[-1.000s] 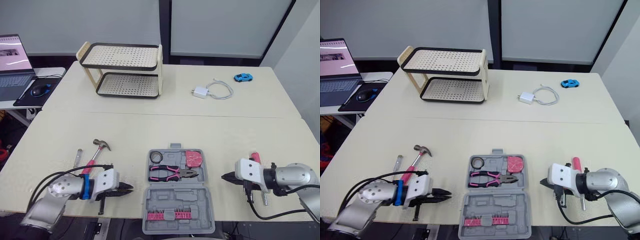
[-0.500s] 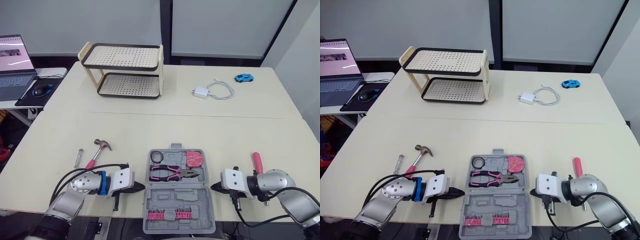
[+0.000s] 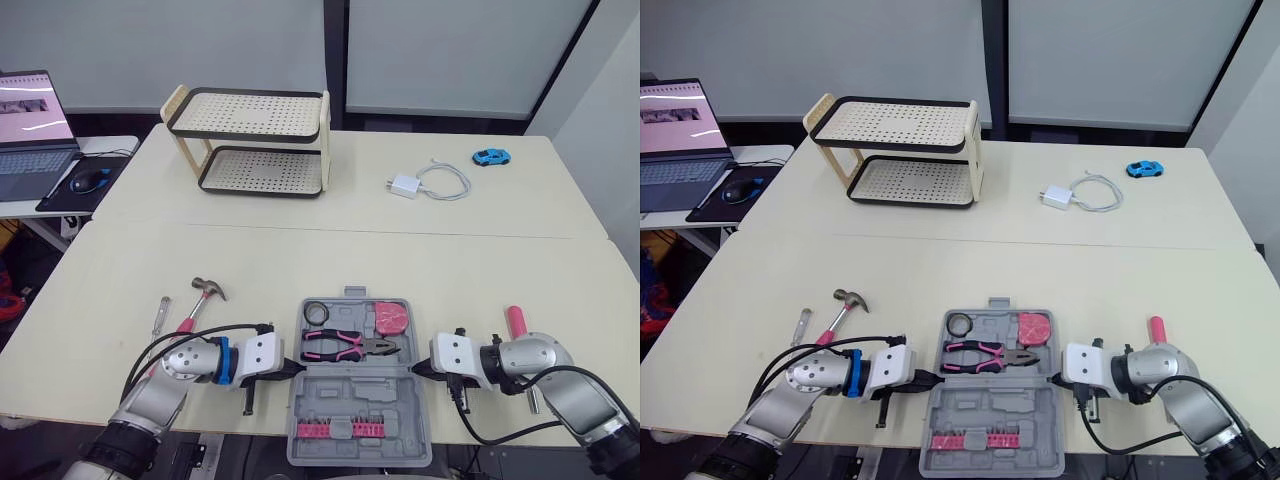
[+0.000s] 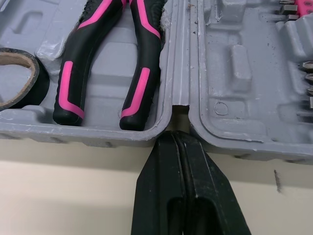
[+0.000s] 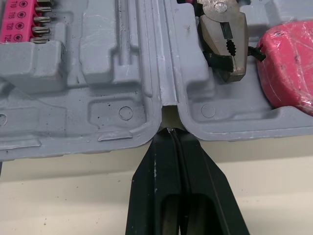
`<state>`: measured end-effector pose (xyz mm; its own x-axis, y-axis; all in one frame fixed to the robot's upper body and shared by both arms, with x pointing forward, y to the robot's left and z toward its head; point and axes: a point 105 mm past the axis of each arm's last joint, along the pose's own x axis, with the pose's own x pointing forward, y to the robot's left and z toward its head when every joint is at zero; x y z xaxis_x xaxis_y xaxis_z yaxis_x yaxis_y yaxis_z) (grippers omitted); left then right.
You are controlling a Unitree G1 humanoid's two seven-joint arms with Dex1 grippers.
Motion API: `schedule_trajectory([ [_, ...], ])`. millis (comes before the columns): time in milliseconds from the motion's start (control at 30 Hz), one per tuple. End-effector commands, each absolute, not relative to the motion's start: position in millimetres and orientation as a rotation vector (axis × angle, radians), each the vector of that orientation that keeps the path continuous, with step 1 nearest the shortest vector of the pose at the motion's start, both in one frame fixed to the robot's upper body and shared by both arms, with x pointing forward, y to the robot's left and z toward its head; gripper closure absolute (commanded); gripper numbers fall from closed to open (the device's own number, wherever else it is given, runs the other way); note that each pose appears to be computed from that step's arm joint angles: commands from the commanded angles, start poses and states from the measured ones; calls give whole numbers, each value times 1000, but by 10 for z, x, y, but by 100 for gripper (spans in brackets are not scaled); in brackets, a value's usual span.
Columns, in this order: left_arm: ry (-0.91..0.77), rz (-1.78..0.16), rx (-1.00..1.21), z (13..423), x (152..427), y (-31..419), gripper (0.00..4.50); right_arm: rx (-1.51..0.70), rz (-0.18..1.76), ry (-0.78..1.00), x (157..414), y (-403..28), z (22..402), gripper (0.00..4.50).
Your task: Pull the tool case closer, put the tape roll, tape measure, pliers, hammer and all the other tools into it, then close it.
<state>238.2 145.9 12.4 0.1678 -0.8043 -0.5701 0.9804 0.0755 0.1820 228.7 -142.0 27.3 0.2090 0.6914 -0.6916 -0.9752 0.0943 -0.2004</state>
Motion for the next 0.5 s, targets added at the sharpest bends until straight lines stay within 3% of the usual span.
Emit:
schedule_trajectory([
  [33, 362, -1405, 601, 87, 2364, 1340, 449, -715, 1345, 432, 2256, -1275, 329, 450],
  [500, 319, -1382, 626, 249, 2593, 1199, 449, -688, 1312, 407, 2324, -1195, 345, 450],
])
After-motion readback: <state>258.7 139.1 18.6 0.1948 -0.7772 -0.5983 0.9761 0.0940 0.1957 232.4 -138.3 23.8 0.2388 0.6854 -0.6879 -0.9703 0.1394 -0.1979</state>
